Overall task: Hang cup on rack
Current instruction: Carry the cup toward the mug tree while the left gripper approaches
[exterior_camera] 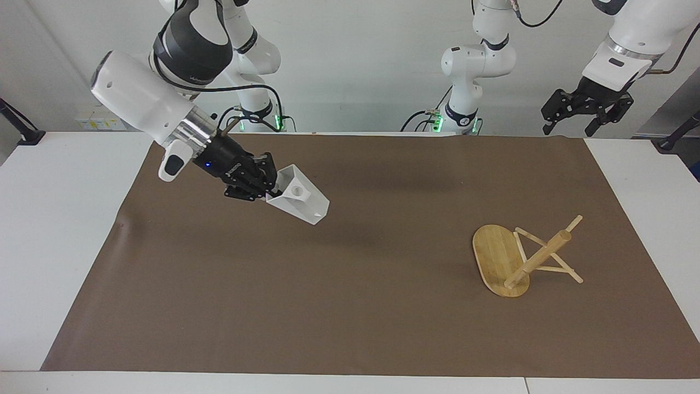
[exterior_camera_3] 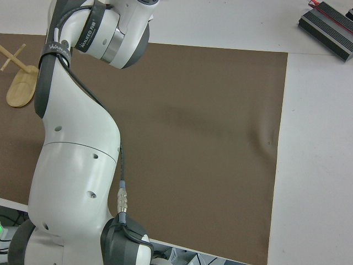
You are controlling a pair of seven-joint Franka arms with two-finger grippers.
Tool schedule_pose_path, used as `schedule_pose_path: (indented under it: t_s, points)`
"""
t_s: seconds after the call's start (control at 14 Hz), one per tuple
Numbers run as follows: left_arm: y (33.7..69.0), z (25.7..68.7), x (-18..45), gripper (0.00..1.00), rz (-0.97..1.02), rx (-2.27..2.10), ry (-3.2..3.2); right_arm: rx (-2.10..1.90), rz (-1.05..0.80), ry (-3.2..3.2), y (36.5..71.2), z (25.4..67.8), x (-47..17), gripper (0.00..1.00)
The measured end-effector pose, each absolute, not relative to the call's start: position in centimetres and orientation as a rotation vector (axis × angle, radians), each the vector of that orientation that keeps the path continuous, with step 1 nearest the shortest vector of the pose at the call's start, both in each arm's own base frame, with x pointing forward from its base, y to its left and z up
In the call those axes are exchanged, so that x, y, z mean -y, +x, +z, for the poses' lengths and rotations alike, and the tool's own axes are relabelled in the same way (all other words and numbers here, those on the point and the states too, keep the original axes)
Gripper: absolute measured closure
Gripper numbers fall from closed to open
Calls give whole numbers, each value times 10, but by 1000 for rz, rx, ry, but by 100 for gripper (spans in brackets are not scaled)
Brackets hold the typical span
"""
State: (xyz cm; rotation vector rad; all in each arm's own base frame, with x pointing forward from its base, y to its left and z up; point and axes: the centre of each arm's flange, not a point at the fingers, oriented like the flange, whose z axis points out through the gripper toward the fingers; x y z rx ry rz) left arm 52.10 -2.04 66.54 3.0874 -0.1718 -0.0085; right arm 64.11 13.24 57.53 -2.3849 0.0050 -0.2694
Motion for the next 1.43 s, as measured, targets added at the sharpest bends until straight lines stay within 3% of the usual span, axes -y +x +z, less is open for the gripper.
schedule_pose_path:
  t_s: [0.64, 0.86, 1.43]
  points:
    - [528, 662, 35, 0, 29, -143, 2952, -144, -159, -2330, 617, 582, -233, 92]
    - [531, 663, 39, 0, 50, -272, 2926, -133, -207, -2310, 614, 588, -248, 92]
    - [542, 658, 93, 0, 187, 62, 2905, 381, -369, -2315, 596, 563, -288, 92]
